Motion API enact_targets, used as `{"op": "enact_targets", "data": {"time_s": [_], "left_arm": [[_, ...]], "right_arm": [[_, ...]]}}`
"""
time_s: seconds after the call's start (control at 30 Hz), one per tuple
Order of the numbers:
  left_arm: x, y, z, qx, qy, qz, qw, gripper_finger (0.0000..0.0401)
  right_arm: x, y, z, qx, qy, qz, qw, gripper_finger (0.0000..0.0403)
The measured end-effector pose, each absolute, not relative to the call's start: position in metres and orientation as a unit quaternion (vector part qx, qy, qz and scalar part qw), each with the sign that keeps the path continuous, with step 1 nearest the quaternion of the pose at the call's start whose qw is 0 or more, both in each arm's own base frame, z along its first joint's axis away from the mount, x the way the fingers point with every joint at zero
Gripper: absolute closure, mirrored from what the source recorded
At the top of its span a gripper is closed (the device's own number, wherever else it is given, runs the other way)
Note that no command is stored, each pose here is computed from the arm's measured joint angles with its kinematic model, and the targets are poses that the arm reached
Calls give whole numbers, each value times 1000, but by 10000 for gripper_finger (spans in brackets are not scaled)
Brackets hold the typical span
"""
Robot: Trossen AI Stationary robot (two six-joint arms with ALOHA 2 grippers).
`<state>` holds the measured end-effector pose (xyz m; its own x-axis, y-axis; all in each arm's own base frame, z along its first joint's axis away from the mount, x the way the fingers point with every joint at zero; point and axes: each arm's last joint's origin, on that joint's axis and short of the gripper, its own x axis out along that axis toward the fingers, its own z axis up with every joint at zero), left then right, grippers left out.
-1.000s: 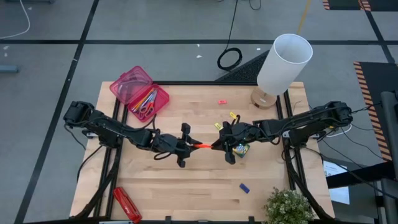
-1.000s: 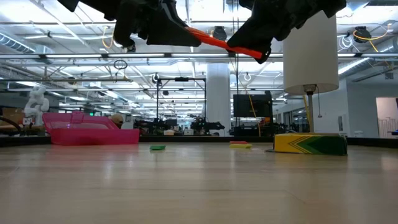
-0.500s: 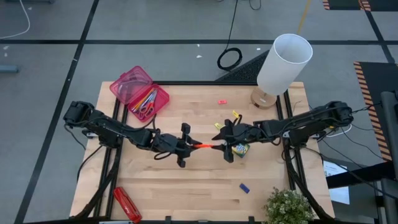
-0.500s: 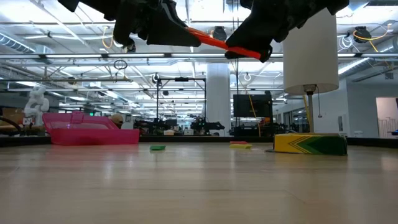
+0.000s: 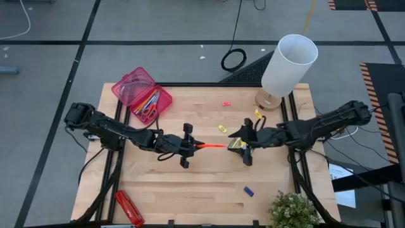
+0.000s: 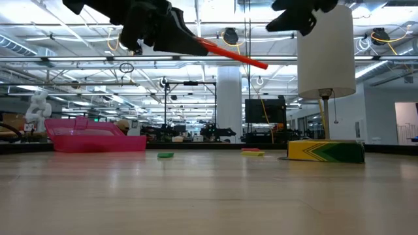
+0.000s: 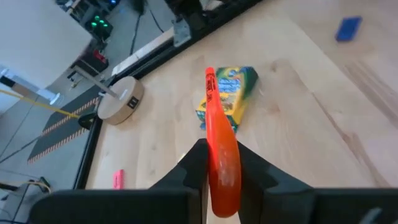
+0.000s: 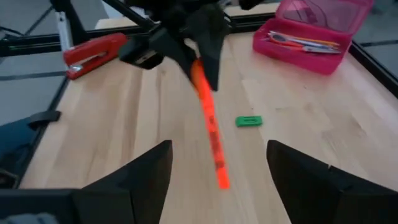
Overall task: Pack school essentials
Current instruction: Put the orange pen into the pink supply box
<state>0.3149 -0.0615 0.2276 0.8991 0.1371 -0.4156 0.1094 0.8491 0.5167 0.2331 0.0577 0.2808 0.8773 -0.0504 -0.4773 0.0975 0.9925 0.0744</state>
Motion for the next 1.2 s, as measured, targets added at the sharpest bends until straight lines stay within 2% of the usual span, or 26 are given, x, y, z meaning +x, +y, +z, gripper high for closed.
{"op": "enact_targets", "data": {"time_s": [0.3, 0.53, 0.73, 0.9, 1.2], "left_arm": [[306, -43, 239, 259, 243, 46, 934, 364], [282, -12, 263, 256, 268, 131, 919, 352], [244, 23, 280, 221, 323, 215, 895, 364], [215, 49, 288, 183, 359, 278, 872, 355], [176, 82, 280, 100, 448, 354, 815, 363]], "right_arm": [[216, 64, 287, 50, 224, -14, 973, 153], [213, 62, 286, 50, 220, -12, 974, 153], [213, 62, 286, 47, 221, -11, 974, 154], [213, 62, 285, 47, 224, -10, 973, 154], [213, 62, 285, 47, 225, -10, 973, 154]]}}
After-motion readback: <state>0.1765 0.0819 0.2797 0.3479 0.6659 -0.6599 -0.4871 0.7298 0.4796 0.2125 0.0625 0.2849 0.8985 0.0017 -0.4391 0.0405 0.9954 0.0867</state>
